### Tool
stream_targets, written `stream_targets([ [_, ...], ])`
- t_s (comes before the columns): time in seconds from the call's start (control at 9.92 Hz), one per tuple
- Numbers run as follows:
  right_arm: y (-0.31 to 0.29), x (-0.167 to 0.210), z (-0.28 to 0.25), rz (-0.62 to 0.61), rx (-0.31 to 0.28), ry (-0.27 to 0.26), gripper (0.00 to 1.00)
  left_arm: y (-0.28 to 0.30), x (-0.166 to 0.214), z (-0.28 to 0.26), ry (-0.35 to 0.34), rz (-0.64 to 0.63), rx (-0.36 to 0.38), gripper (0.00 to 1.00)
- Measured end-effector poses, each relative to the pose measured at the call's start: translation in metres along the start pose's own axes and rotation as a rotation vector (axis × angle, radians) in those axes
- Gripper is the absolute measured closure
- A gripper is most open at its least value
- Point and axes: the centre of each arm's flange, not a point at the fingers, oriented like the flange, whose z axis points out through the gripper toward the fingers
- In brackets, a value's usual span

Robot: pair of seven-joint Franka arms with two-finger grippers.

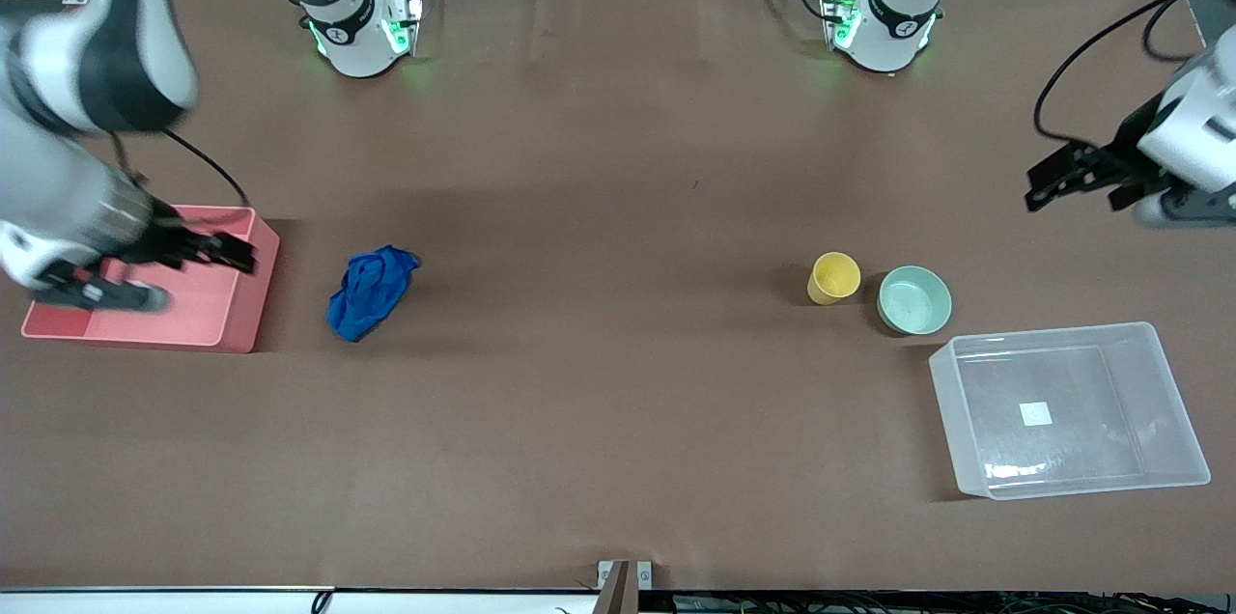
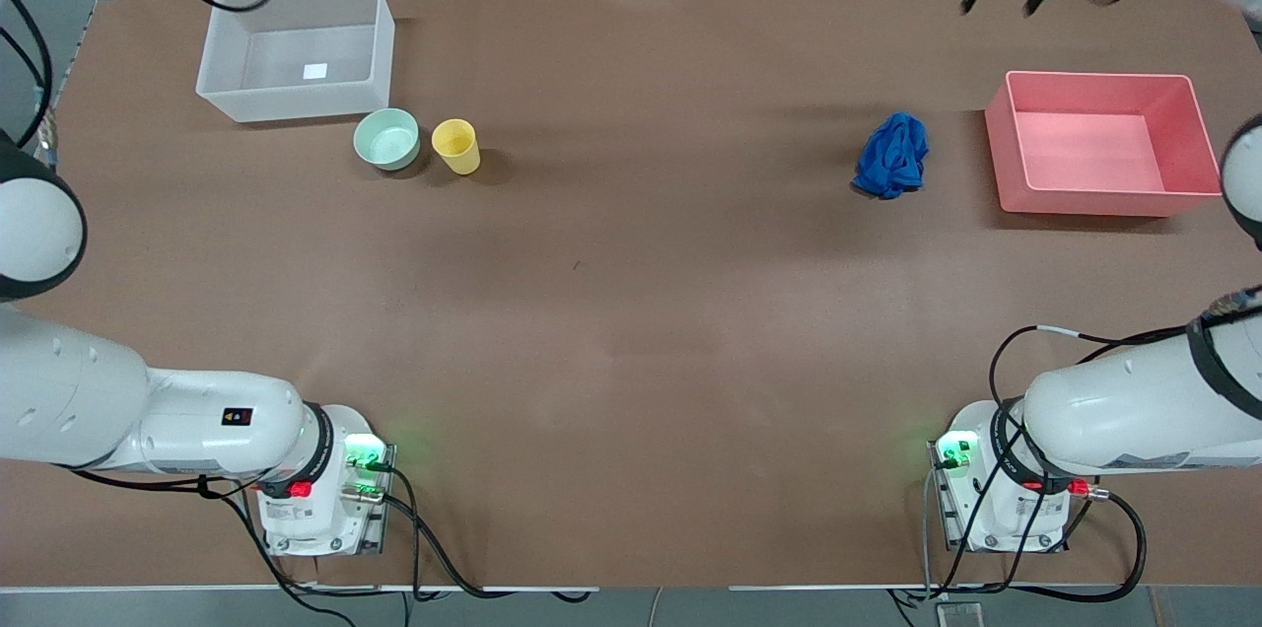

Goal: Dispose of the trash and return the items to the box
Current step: 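Grasp the blue cloth with the right gripper while the left gripper grasps the bowl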

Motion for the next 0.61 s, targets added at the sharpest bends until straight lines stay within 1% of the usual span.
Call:
stream_targets([
  [0.2, -0.014, -0.014, 0.107, -0.004, 0.013, 0.027, 0.0, -0.002, 0.005, 0.074, 0.033, -0.004, -0.001, 0.01],
  [0.3, -0.016, -0.025, 0.153, -0.005, 0.018, 0.024, 0.0, -0.004, 0.003, 0.114, 0.036, -0.006, -0.001, 0.02],
  [0.4, -0.016, -0.033, 0.188, -0.006, 0.02, 0.006, 0.0, -0.005, 0.001, 0.149, 0.03, -0.008, -0.001, 0.02],
  [0.5, -0.016, -0.038, 0.212, -0.005, 0.019, -0.019, 0.0, -0.008, 0.001, 0.18, 0.025, -0.013, 0.0, 0.03],
  [0.61, -0.016, -0.041, 0.225, -0.005, 0.019, -0.035, 0.0, -0.015, 0.001, 0.213, 0.023, -0.025, 0.0, 0.04],
])
